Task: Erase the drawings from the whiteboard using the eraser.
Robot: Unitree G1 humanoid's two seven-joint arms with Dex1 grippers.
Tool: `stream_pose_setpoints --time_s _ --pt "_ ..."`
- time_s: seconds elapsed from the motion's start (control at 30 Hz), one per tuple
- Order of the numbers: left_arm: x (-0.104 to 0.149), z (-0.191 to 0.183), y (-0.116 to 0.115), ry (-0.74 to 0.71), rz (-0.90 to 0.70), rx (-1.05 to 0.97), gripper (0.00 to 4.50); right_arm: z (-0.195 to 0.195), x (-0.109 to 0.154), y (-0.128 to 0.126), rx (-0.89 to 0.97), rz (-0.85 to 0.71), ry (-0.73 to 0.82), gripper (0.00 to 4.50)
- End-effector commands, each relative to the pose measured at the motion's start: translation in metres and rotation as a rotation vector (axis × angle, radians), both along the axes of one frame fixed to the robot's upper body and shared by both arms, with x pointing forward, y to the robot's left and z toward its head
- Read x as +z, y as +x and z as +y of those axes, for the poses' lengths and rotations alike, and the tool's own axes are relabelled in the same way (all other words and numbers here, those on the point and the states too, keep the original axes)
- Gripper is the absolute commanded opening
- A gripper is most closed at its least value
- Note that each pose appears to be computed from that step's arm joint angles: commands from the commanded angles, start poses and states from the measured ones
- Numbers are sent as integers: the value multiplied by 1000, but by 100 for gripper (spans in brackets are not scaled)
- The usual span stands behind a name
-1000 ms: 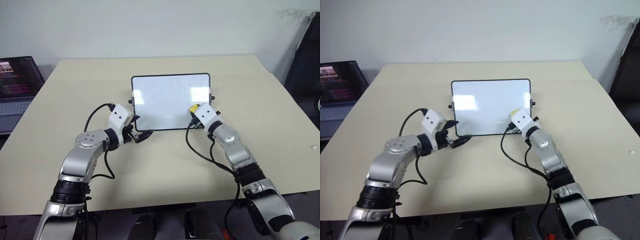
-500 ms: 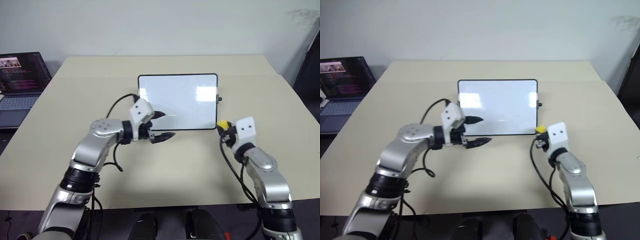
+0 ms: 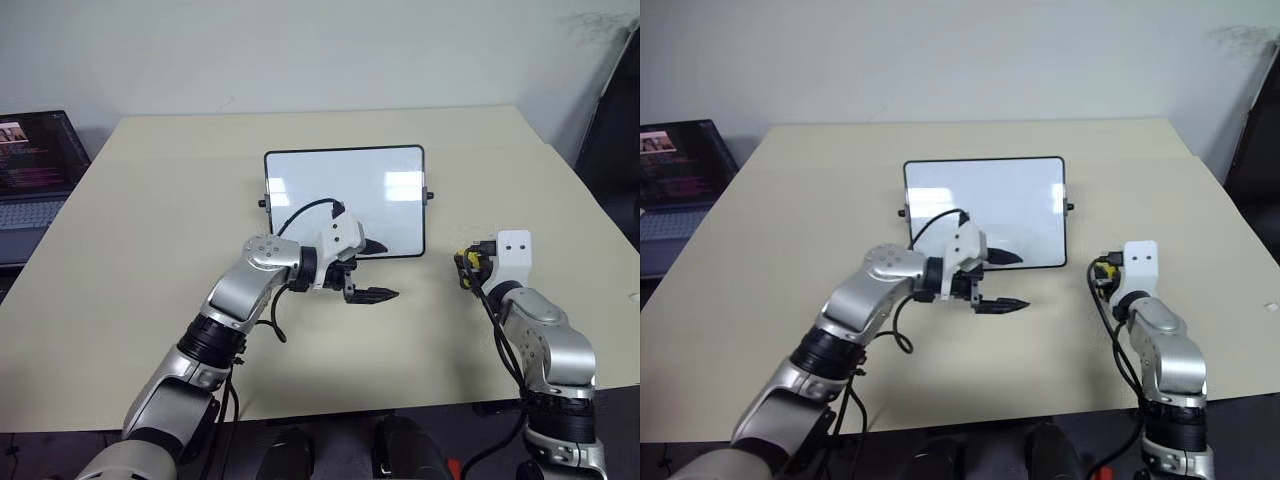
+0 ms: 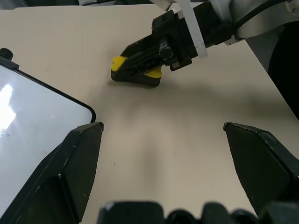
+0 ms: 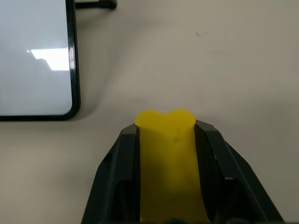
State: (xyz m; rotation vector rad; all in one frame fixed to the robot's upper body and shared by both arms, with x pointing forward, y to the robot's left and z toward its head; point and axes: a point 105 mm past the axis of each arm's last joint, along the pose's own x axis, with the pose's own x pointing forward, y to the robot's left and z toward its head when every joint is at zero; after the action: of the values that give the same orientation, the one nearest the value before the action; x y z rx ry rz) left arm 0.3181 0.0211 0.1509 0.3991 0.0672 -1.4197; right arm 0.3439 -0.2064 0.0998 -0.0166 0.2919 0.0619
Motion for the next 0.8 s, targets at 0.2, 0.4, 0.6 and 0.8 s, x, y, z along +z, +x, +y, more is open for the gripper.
stream_pose_setpoints --time_s 0.2,0.4,0.6,0.8 --pt "1 3 -6 -2 -23 4 450 -13 9 1 -20 -29 -5 123" --pt "0 3 -8 -9 -13 20 450 -16 15 3 -30 -60 20 363" --pt "1 14 -1 -45 -27 116 450 -13 48 4 -9 -219 5 447" --pt "5 68 12 -193 -58 468 450 3 73 -21 42 -405 -46 447"
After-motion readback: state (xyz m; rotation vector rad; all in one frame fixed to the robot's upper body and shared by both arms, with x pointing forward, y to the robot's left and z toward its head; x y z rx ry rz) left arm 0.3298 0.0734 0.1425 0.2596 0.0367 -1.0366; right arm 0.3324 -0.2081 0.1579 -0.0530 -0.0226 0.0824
